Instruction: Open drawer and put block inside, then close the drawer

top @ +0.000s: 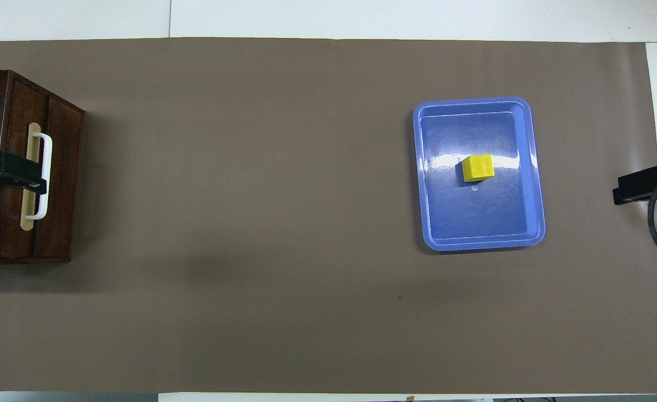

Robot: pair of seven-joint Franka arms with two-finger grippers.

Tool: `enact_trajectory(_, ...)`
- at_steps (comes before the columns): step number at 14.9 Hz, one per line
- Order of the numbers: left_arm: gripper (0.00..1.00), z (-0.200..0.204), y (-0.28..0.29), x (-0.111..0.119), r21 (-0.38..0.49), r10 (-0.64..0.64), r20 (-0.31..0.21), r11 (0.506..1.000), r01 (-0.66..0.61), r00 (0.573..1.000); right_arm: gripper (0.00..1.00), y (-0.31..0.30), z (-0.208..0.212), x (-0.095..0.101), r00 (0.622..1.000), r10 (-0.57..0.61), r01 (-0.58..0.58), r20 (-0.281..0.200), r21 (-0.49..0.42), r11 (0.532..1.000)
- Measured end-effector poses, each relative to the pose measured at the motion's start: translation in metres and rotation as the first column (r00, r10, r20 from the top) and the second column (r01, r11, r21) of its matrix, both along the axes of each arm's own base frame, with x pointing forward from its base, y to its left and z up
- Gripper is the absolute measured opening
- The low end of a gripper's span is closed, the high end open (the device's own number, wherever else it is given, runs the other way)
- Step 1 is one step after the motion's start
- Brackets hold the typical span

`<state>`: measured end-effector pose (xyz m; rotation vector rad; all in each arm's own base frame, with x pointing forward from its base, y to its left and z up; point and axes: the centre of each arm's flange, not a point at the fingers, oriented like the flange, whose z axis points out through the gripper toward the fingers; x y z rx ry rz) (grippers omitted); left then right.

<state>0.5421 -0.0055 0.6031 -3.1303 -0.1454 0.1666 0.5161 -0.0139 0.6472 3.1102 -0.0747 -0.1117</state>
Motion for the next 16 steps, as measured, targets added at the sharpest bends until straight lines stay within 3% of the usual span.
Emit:
enact_trajectory(8, 1.00, 0.001, 0.006, 0.001, 0.000, 0.011, 0.013, 1.000, -0.011, 1.000, 1.00, 0.001, 0.000, 0.000, 1.000, 0.001, -0.001, 0.000, 0.000, 1.000)
enact_trajectory(12, 1.00, -0.003, 0.007, 0.016, 0.024, -0.001, 0.130, 1.000, -0.002, 0.992, 1.00, 0.002, -0.001, 0.003, 0.998, 0.061, -0.061, 0.020, 0.002, 0.998)
enact_trajectory(16, 1.00, -0.036, 0.011, 0.026, 0.105, -0.040, 0.181, 0.994, 0.021, 0.983, 1.00, 0.004, -0.015, 0.004, 0.969, 0.242, -0.243, 0.039, 0.006, 0.970)
